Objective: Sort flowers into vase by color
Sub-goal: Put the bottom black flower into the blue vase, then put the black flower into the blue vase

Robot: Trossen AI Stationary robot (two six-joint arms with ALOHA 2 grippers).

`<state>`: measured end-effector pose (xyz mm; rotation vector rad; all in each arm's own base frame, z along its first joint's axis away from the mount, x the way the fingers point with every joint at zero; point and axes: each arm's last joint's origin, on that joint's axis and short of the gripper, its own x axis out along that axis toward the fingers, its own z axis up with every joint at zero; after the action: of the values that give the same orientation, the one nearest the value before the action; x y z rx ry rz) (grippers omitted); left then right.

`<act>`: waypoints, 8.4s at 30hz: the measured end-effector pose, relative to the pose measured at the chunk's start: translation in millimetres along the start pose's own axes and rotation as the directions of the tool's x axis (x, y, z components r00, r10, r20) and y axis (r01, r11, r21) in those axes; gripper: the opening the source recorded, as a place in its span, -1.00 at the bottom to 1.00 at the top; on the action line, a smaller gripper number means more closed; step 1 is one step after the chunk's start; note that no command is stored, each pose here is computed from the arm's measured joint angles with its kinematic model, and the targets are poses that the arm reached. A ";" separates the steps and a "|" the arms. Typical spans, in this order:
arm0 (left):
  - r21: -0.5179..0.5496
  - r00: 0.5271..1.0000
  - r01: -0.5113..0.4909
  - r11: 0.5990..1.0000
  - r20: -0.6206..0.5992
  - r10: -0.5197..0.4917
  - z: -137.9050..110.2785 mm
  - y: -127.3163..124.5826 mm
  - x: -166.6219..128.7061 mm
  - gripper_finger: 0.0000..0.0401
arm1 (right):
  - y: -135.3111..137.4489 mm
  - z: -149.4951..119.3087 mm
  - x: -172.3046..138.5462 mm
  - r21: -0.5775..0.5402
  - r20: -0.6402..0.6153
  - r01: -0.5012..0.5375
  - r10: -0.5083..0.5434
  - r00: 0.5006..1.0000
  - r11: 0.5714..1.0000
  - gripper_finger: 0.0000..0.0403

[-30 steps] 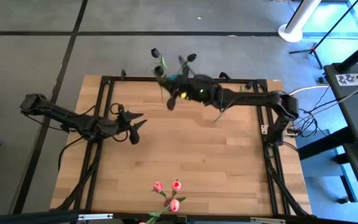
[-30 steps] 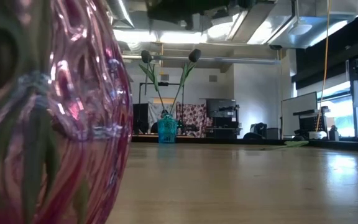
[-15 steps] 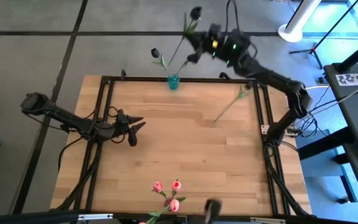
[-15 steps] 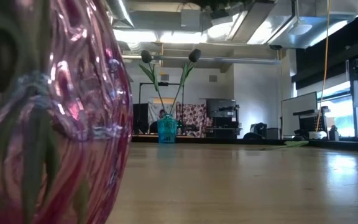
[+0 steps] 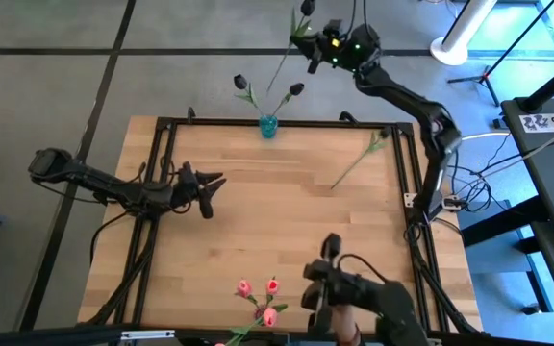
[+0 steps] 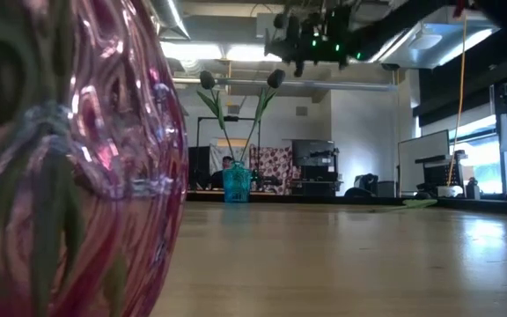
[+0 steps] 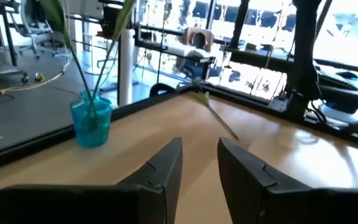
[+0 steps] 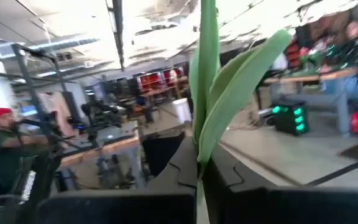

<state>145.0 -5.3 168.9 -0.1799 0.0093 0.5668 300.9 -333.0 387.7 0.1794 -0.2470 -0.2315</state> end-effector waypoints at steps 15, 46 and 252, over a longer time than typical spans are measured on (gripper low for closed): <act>-0.021 1.000 0.003 1.000 0.002 -0.002 1.4 4.0 3.7 -0.55 | -14.8 -55.2 20.8 0.038 -0.095 -0.131 0.134 0.986 0.991 -0.99; 0.007 1.000 -0.002 1.000 0.003 0.002 1.5 4.2 3.7 -0.55 | -1.0 -71.5 28.9 -0.082 -0.196 -0.220 0.201 0.960 0.972 -0.99; -0.061 0.910 0.409 0.911 -0.050 -0.412 -3.0 -30.3 -23.8 -0.55 | -18.3 -184.9 -212.9 -0.245 -0.800 0.962 -0.535 -0.272 -0.123 -0.16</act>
<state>141.2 -43.7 172.3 -0.2405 0.0166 0.1395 144.7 -270.6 160.7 1.0981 0.8467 -1.6606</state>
